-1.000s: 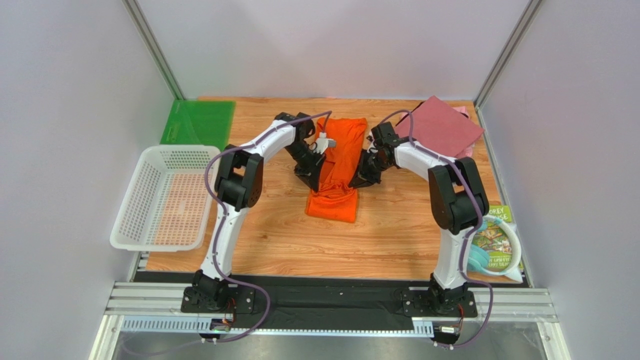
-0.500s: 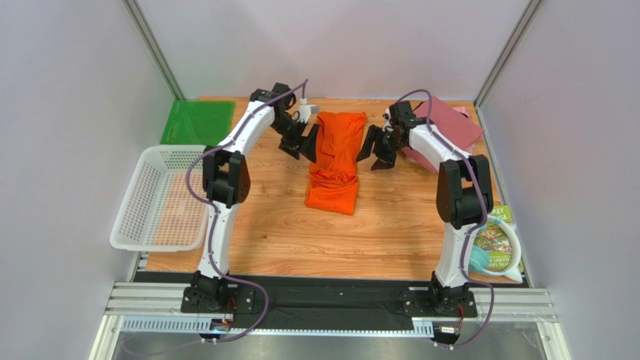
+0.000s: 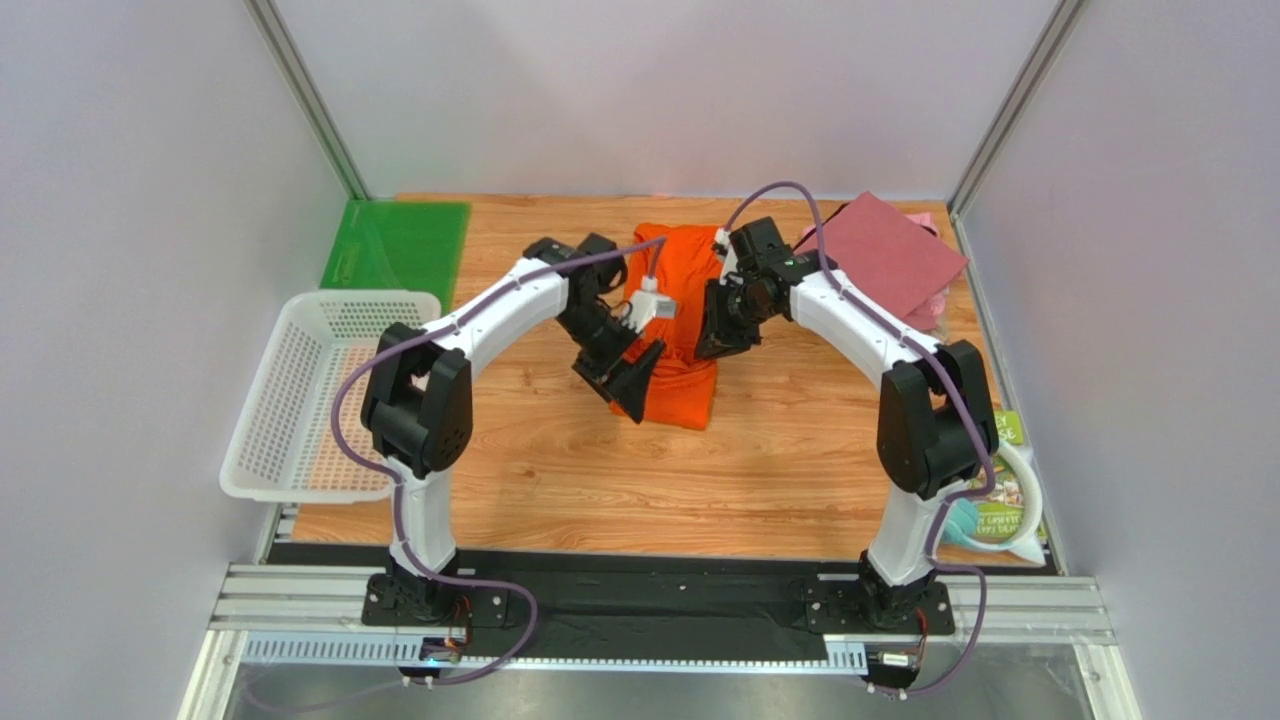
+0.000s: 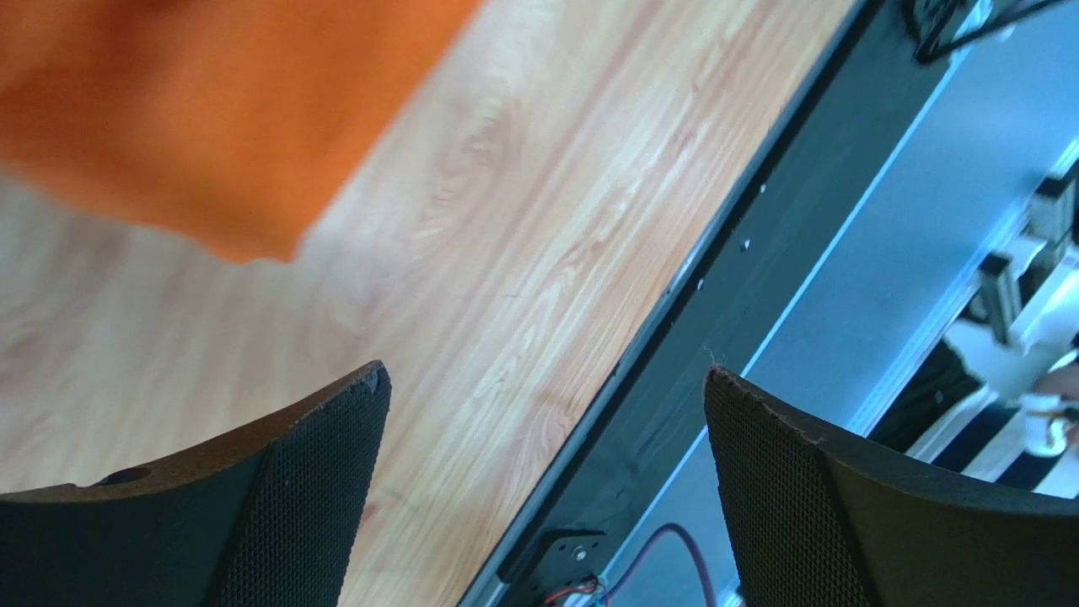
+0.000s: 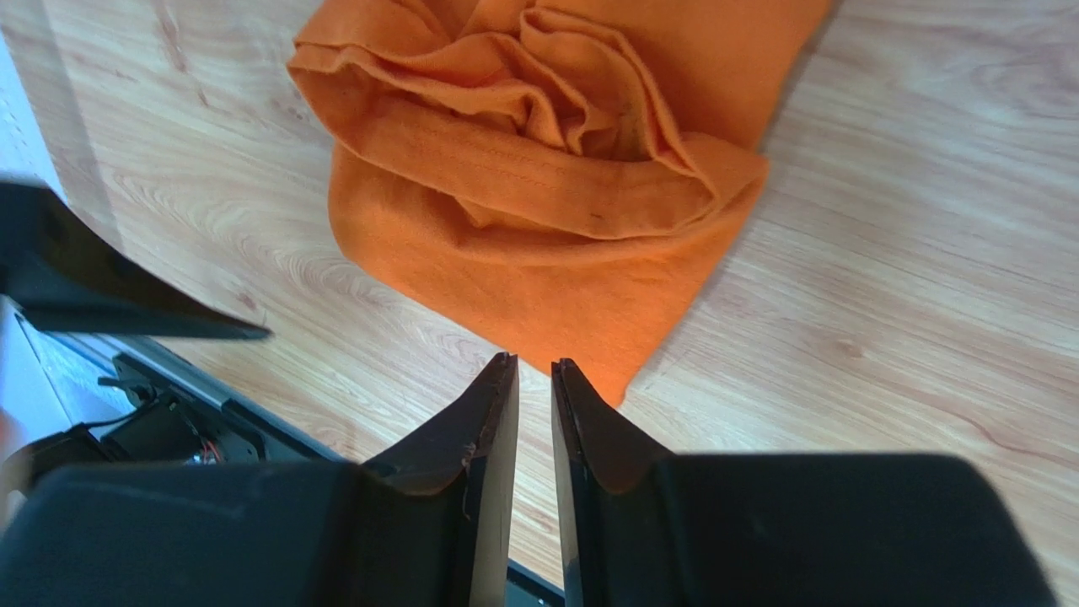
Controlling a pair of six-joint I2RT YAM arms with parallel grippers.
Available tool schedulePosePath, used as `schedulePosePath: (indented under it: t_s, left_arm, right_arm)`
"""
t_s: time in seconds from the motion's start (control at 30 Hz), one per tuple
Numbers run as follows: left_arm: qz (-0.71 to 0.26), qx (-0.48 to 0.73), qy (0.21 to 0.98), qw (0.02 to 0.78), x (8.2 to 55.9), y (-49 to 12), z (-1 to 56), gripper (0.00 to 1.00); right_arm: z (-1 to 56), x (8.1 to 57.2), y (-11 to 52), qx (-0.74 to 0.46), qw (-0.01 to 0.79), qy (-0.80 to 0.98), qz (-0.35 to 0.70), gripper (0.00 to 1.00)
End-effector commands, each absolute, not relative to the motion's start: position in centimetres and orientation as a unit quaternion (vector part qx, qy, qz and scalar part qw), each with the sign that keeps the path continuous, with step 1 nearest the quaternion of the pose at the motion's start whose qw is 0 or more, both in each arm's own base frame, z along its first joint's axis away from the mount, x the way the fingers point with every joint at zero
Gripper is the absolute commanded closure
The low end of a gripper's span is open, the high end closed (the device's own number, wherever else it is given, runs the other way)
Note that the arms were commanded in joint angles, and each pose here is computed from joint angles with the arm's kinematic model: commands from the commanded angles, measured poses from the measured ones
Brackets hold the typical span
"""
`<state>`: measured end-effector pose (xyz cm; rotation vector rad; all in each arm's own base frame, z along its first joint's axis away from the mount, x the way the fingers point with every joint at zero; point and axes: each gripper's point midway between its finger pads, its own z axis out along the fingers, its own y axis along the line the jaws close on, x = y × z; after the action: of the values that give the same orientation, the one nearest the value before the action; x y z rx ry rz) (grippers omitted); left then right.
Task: Fold and stack the t-shirts
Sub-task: Fold the tshirt
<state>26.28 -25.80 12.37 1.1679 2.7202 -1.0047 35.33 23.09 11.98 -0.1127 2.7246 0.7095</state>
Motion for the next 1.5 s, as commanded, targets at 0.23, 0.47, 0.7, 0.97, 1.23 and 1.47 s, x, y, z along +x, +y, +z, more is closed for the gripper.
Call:
schedulePosePath:
  t_s: [0.23,0.47,0.7,0.97,1.23,1.47]
  left_arm:
    - [-0.327,0.45,0.822,0.122,25.8,-27.8,13.1,0.02]
    - [-0.323,0.42,0.818,0.225,28.9,-29.4,13.5,0.02]
    - [-0.286,0.421,0.837,0.2,30.0,-30.0,9.4,0.03]
    - [-0.279,0.429,0.84,0.181,29.4,-29.5,9.3,0.04]
    - [-0.255,0.427,0.844,0.2,30.5,-28.6,9.9,0.03]
    - [-0.309,0.33,0.861,0.233,34.8,-27.2,12.3,0.07]
  right_arm:
    - [9.5,36.0,28.1,-0.042,0.084,0.938,0.334,0.8]
    - [8.2,36.9,30.4,-0.044,0.055,0.932,0.355,0.8]
    - [8.2,39.7,30.5,-0.047,0.085,0.937,0.337,0.81]
    - [7.2,46.6,28.5,-0.037,0.123,0.947,0.293,0.81]
    - [10.6,48.1,25.5,-0.024,0.163,0.949,0.269,0.8]
    - [13.3,41.0,24.9,-0.031,0.165,0.945,0.28,0.76]
